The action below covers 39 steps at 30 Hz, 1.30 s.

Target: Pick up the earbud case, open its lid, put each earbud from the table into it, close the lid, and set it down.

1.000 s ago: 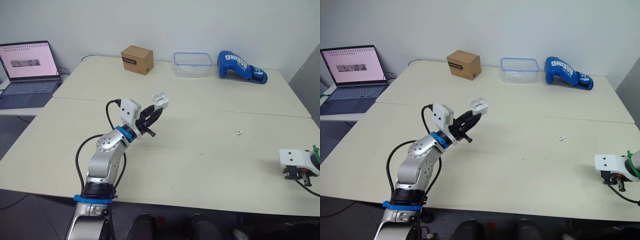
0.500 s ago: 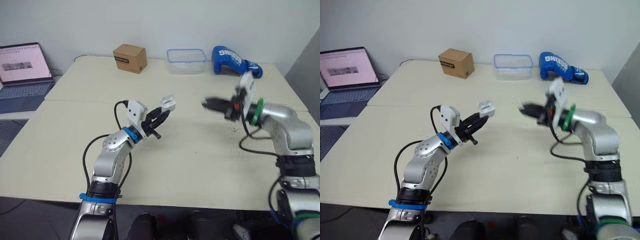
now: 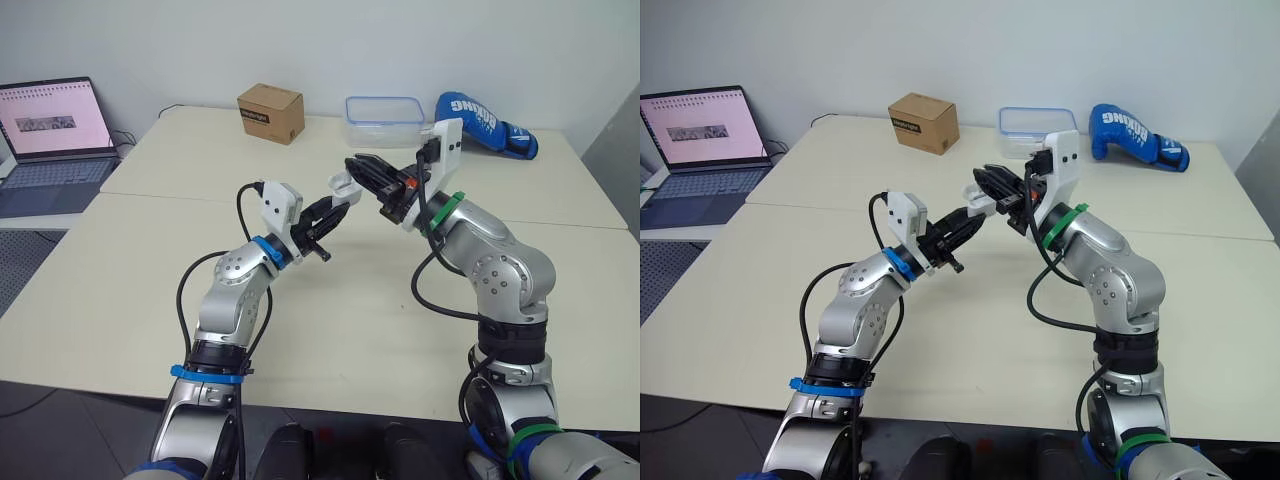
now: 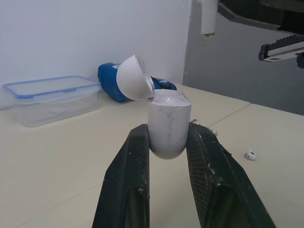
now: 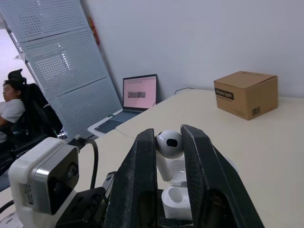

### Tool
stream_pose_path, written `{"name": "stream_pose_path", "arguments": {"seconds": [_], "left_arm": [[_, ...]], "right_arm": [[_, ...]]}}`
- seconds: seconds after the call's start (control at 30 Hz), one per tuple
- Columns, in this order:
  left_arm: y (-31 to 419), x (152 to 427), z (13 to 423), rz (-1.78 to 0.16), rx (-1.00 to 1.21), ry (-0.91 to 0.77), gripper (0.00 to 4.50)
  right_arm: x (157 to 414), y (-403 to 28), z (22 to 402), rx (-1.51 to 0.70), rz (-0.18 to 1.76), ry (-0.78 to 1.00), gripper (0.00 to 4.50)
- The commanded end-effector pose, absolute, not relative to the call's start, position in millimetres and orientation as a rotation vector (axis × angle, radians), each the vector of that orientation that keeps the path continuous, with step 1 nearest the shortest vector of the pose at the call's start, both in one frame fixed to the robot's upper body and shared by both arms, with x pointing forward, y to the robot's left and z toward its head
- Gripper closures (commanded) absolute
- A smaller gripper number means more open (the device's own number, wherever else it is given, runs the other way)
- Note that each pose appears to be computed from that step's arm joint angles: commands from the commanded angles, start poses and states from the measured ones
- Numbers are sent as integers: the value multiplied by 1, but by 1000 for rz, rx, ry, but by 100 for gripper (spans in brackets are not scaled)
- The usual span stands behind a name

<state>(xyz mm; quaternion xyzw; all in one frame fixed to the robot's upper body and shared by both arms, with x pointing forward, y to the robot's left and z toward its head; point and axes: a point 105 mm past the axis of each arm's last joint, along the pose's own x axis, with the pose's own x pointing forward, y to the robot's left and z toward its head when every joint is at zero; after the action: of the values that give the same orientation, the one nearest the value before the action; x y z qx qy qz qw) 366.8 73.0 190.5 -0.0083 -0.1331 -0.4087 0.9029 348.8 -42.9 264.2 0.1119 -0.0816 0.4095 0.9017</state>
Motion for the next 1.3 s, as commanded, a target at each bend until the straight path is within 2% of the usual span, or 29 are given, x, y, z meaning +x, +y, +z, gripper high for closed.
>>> {"name": "stream_pose_path", "arguments": {"seconds": [0.03, 0.43, 0.8, 0.97, 1.17, 1.27, 1.3], "left_arm": [[66, 362, 208, -867, -17, -350, 377], [62, 359, 215, -869, -24, -374, 377], [62, 355, 218, -876, -22, -389, 377], [62, 355, 218, -878, -18, -389, 377], [67, 354, 210, -870, -11, -364, 377], [74, 354, 206, -858, -1, -349, 377], [77, 353, 205, -854, 4, -343, 377]], "right_arm": [[346, -39, 269, 213, 847, -206, 411], [356, -34, 251, 204, 802, -145, 411], [355, -31, 239, 189, 784, -120, 411], [359, -37, 239, 266, 756, -113, 242], [349, -65, 275, 465, 828, -210, 242], [352, -93, 277, 403, 821, -203, 242], [361, -110, 261, 245, 764, -155, 242]]}}
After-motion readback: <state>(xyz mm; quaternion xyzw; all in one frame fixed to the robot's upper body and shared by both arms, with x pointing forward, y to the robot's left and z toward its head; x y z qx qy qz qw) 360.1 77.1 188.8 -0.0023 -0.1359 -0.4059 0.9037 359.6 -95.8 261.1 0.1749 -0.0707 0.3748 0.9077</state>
